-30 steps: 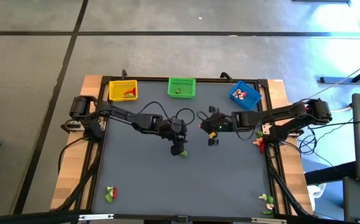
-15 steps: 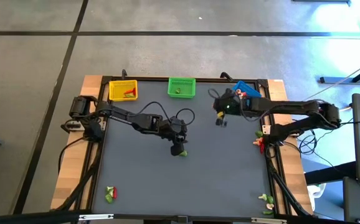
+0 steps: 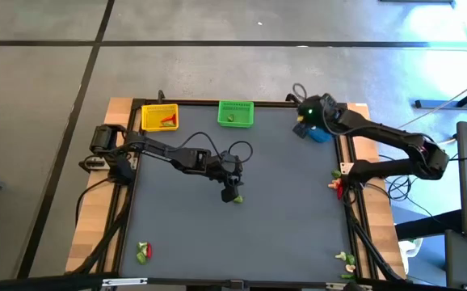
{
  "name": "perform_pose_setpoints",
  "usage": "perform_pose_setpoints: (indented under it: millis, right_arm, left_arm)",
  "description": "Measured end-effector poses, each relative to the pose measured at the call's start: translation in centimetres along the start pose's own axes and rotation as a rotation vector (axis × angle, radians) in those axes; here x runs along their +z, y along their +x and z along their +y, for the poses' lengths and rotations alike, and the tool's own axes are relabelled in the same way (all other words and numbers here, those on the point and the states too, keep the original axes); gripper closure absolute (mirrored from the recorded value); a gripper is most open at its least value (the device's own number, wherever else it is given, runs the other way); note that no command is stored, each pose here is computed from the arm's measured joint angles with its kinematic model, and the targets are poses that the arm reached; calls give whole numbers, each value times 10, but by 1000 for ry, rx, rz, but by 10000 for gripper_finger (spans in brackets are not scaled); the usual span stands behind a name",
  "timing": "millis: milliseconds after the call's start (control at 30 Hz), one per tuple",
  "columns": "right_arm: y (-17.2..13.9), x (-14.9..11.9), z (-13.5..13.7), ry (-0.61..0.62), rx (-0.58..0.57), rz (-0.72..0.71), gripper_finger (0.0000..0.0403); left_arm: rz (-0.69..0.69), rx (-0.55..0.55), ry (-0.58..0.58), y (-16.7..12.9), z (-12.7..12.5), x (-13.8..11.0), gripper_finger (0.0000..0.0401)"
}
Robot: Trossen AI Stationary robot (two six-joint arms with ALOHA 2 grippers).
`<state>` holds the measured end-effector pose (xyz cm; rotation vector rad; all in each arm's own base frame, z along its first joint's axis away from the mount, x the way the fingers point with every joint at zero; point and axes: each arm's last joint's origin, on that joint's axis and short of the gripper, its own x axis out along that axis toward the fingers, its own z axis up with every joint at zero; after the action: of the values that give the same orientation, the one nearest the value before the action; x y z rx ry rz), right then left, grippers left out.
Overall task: Sort produce into baskets
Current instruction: Put the red mushroom into the blue basket
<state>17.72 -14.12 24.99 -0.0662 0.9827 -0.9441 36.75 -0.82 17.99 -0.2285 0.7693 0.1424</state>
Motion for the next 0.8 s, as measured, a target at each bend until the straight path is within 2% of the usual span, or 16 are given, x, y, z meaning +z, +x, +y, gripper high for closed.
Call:
perform_pose_setpoints:
  millis: [333,567,800]
  right_arm:
    - [27,-12,-38,214,85,74,352]
    - [64,-23,-38,233,144,214,352]
    - [80,-28,-32,220,166,286,352]
  left_arm:
    - [-2,7,0,0,0,0,239]
    - [-3,8,-1,0,0,0,239]
    - [-3,10,4,0,1,0,239]
